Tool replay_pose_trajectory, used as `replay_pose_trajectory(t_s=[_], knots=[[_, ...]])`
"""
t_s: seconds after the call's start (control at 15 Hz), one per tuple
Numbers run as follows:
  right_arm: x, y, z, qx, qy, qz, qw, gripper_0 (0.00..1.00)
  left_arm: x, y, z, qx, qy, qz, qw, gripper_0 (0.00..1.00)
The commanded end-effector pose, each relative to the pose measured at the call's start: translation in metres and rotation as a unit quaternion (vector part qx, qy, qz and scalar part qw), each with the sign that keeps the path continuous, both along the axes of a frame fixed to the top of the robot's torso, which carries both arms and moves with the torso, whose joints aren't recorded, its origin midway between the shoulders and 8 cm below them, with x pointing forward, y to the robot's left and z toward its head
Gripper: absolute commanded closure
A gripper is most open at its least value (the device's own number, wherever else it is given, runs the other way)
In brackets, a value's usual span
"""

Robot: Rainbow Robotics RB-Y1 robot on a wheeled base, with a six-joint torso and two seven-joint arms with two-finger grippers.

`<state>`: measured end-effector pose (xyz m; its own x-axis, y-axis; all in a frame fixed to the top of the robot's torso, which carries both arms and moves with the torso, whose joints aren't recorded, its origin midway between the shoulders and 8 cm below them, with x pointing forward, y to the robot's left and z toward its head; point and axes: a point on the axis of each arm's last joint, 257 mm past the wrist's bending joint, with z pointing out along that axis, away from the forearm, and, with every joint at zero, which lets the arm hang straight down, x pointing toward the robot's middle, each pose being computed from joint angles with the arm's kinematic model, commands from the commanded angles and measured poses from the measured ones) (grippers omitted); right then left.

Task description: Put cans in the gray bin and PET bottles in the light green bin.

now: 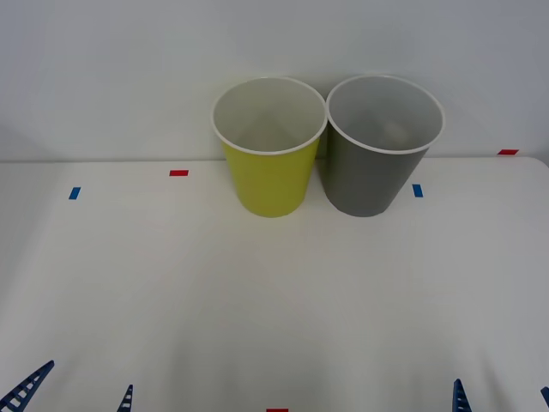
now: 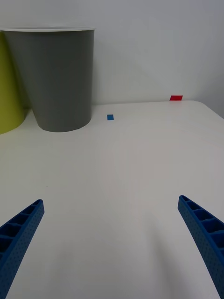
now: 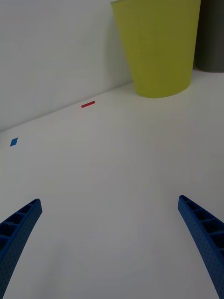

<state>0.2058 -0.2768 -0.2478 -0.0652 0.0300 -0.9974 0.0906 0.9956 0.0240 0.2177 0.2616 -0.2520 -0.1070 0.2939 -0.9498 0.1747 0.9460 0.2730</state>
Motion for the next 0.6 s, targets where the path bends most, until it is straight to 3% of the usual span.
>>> replay_pose_trajectory(t_s=[0.07, 0.6], knots=[[0.0, 0.0, 0.0, 0.0, 0.0, 0.0, 1.0, 0.0, -0.0004, 0.0, -0.0009, 0.001, 0.001, 0.0, 1.0, 0.0], [0.0, 0.0, 0.0, 0.0, 0.0, 0.0, 1.0, 0.0, -0.0004, 0.0, -0.0009, 0.001, 0.001, 0.0, 1.0, 0.0]])
